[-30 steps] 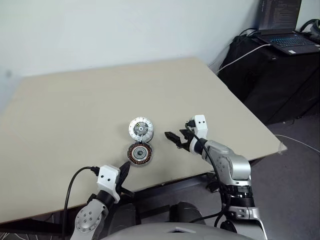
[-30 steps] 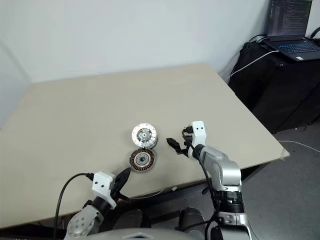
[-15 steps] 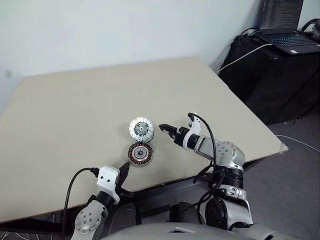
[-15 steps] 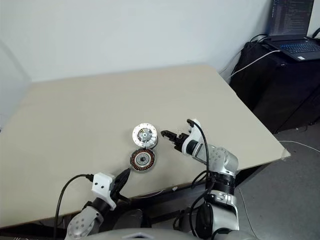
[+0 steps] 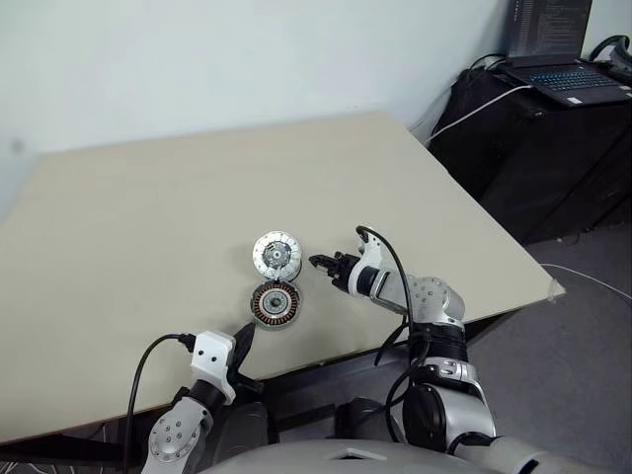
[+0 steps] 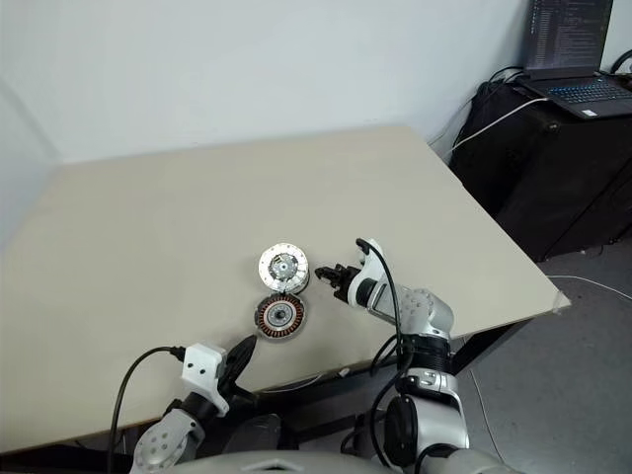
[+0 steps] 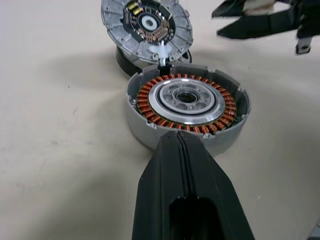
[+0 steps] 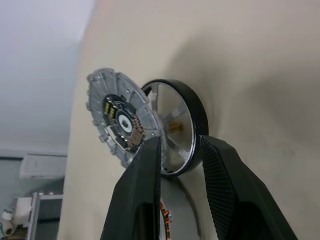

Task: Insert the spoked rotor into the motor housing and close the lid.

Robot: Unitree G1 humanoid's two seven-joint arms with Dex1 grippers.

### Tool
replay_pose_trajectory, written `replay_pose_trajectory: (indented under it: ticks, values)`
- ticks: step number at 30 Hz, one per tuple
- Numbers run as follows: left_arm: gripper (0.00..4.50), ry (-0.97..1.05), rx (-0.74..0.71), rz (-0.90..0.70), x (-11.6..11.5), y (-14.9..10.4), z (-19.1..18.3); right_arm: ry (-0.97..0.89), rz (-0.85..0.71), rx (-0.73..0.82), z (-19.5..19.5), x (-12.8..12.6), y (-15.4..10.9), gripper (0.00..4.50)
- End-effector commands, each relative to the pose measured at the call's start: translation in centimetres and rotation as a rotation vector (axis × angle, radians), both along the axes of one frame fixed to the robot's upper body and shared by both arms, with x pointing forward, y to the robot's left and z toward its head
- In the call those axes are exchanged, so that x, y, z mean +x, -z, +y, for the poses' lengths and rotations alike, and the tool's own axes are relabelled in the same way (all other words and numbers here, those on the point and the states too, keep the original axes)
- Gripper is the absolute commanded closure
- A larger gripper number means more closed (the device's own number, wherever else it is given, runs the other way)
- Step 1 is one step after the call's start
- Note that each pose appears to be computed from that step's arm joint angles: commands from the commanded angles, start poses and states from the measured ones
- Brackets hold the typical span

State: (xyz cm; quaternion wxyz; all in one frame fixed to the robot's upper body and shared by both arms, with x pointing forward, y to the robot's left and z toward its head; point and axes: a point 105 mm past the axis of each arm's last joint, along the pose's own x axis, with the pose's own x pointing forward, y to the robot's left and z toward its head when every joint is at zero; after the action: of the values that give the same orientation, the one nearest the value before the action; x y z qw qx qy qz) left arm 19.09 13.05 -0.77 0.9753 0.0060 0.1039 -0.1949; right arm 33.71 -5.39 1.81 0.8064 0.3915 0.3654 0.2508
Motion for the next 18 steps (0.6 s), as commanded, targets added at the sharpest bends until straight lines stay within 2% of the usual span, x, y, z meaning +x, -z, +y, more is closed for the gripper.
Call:
replay_pose_trajectory:
  ticks: [1,18]
  values:
    - [4.50,0.001,-0.003,-0.045,0.36,-0.84,-0.07,-0.026,-0.053,-0.008,0.93,0.84,-0.92,3.20]
    - [4.50,-0.010,0.003,-0.053,0.38,-0.91,0.47,-0.009,-0.057,-0.031,0.86,1.50,0.02,3.20]
